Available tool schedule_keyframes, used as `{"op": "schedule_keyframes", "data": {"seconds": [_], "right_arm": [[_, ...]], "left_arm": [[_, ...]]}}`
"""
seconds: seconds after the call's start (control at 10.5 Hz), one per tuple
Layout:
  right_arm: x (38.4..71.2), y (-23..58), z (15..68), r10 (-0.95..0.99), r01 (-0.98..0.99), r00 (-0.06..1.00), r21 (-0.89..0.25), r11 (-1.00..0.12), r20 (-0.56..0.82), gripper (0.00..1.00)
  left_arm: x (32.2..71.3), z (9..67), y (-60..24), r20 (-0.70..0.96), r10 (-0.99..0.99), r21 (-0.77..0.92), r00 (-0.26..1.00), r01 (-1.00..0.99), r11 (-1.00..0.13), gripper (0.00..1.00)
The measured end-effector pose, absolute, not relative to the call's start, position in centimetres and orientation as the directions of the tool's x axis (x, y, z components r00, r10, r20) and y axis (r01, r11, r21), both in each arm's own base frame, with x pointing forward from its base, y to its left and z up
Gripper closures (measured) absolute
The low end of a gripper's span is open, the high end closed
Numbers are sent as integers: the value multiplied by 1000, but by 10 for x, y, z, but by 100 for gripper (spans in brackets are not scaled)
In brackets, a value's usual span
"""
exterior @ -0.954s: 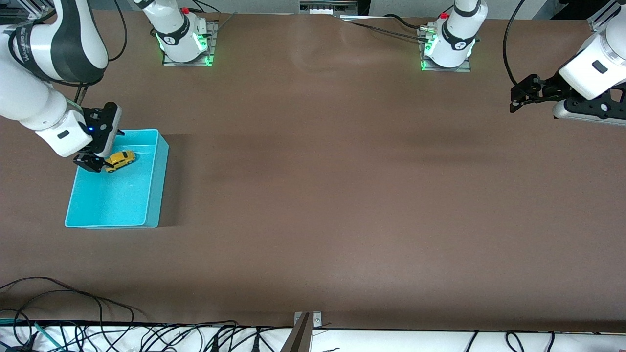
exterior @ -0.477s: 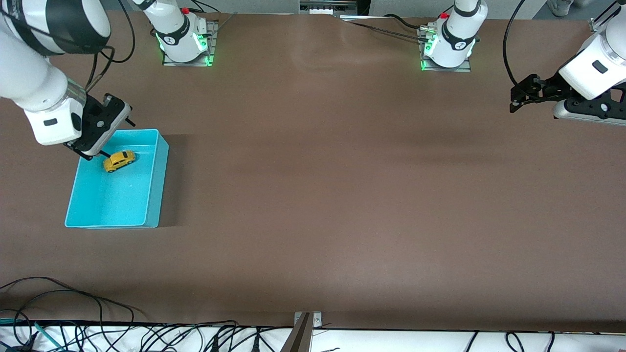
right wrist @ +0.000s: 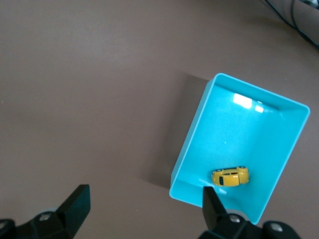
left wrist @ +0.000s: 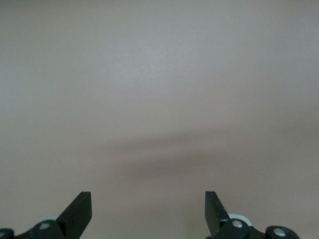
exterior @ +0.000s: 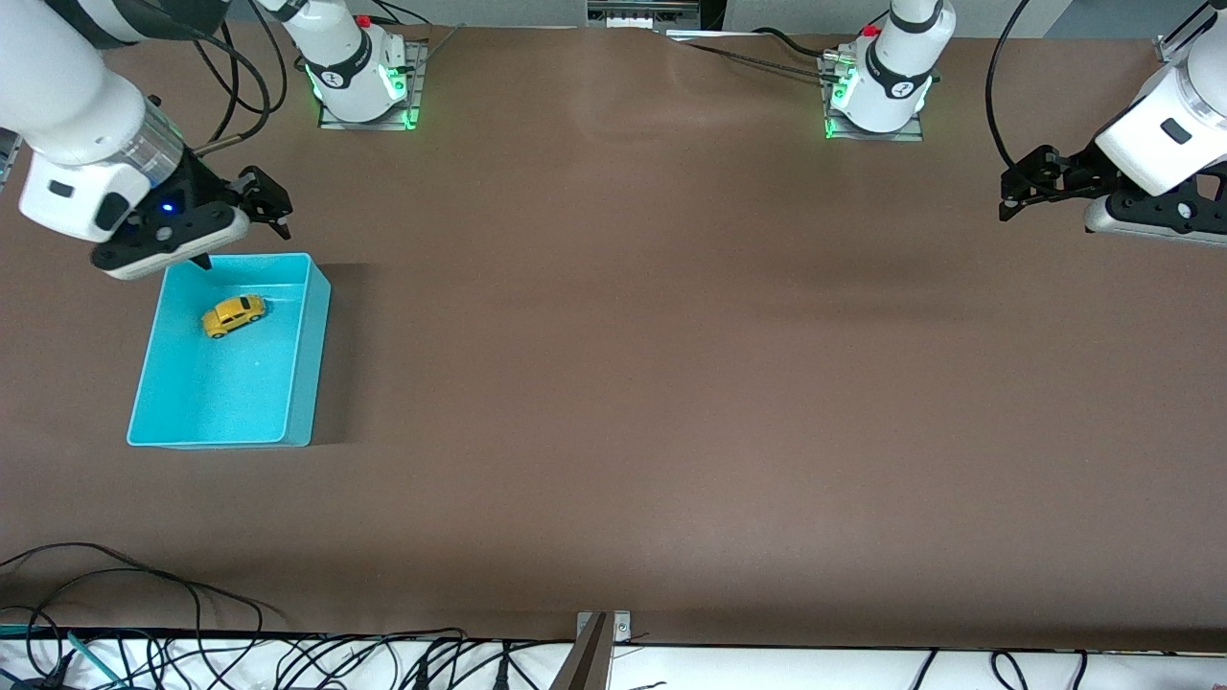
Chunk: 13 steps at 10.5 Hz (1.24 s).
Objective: Wind up and store yellow beetle car
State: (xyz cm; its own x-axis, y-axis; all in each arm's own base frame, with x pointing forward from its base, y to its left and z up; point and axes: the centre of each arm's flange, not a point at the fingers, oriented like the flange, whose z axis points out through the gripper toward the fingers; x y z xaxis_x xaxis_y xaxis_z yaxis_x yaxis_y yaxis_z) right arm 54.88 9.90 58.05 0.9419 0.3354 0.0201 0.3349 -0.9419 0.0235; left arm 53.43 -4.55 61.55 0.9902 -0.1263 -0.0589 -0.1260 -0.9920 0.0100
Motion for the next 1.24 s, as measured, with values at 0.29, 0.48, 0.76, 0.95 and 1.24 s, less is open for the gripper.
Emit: {"op": "schedule_keyframes", "data": {"seconds": [0.29, 0.48, 0.76, 0.95, 1.24], "right_arm": [[559, 40, 595, 206, 205, 977, 23, -979, 51, 0], [560, 22, 593, 114, 113, 992, 17, -993, 46, 0], [557, 33, 592, 57, 57, 998, 14, -998, 31, 0], [557, 33, 595, 56, 56, 998, 14, -998, 28, 0], [553, 33, 604, 58, 58, 998, 14, -998, 8, 0]], "left_arm": [[534, 616, -45, -59, -126, 10, 990, -126, -992, 0], [534, 616, -45, -59, -126, 10, 990, -126, -992, 0], [534, 616, -45, -59, -126, 10, 990, -126, -992, 0], [534, 615, -45, -60, -126, 10, 990, -126, -992, 0], [534, 615, -45, -63, -126, 10, 990, -126, -992, 0]]}}
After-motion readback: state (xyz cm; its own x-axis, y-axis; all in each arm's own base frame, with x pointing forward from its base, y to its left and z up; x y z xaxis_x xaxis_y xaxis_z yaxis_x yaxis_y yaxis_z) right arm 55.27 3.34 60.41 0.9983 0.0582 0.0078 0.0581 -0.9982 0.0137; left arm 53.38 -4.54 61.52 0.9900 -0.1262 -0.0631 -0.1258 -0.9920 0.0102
